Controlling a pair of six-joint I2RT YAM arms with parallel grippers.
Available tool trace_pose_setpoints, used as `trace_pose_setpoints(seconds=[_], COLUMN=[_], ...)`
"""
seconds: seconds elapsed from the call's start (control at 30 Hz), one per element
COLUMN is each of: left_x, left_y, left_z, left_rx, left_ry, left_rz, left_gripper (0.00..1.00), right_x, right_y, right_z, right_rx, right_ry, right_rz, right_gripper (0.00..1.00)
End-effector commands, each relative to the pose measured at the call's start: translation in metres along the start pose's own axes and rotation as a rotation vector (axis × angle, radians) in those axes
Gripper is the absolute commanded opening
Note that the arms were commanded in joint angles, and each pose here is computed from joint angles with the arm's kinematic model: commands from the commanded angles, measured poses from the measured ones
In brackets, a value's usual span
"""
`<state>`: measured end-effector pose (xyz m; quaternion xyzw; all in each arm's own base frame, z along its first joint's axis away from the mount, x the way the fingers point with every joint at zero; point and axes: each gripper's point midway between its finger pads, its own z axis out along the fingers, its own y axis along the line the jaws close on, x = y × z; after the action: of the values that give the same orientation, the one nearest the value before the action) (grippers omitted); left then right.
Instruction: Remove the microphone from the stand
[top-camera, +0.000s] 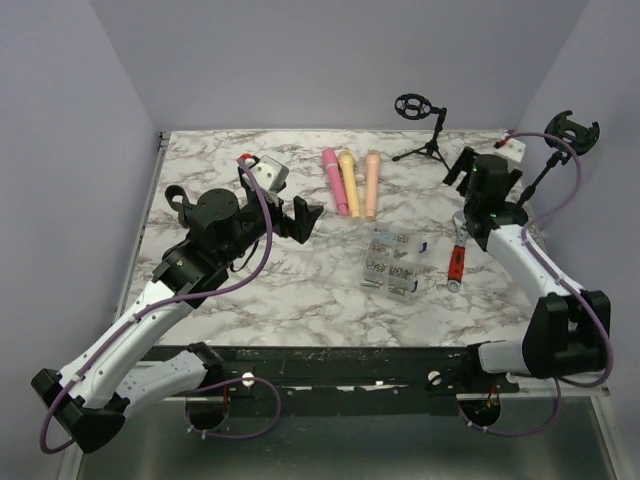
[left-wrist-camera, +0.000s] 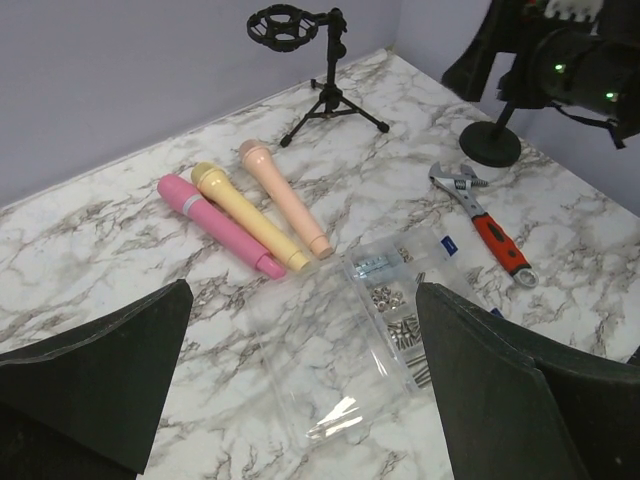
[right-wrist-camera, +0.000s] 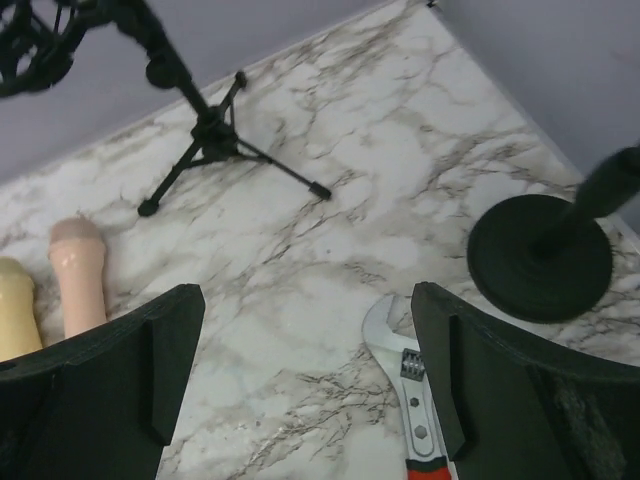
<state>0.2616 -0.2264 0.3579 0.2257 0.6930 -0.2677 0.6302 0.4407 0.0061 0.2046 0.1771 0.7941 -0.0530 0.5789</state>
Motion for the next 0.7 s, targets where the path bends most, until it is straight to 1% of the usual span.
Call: trace_pose_setpoints(seconds=[0.0, 0.03, 0.1, 0.2, 0.27, 0.33, 0.5, 0.6, 0.67], left_x=[-0.005, -0.005, -0.003, 0.003, 0.006, 0.006, -0.004, -0.012, -0.016], left_y=[-0.005, -0.007, -0.009, -0.008, -0.007, -0.009, -0.016, -0.021, -0.026], left_z=[-0.002, -0.001, 0.001, 0.005, 0.008, 0.008, 0.000, -0.005, -0.009], left_rx=[0.020, 0.028, 0.040, 0.032, 0.029, 0.038, 0.070, 0.097, 0.123], left_ry=[-0.016, -0.011, -0.005, 0.010, 0.026, 0.035, 0.007, -0.010, -0.021], left_rz=[-0.006, -0.009, -0.013, -0.011, -0.008, -0.011, -0.015, -0.032, -0.045], left_gripper=[0.99, 0.99, 0.99, 0.99, 0.99, 0.99, 0.99, 0.99, 0.99], right_x=[-0.047, -0.057, -0.069, -0.086, -0.093, -0.096, -0.093, -0.087, -0.089], right_y=[-0.028, -0.040, -0.068, -0.109, -0.131, -0.148, -0.182, -0.195, -0.197], right_z=[-0.027, -0.035, -0.044, -0.056, -0.062, -0.063, -0.056, -0.052, -0.053], right_rx=[-0.015, -0.012, -0.002, -0.003, 0.011, 0.011, -0.043, -0.075, -0.083], right_ry=[-0.197, -0.238, -0.280, -0.321, -0.336, -0.323, -0.283, -0.266, -0.294], right_rz=[0.259, 0.306, 0.409, 0.554, 0.612, 0.659, 0.754, 0.847, 0.828], right_gripper=[0.92, 0.93, 1.00, 1.00, 1.00, 1.00, 1.00, 1.00, 0.99])
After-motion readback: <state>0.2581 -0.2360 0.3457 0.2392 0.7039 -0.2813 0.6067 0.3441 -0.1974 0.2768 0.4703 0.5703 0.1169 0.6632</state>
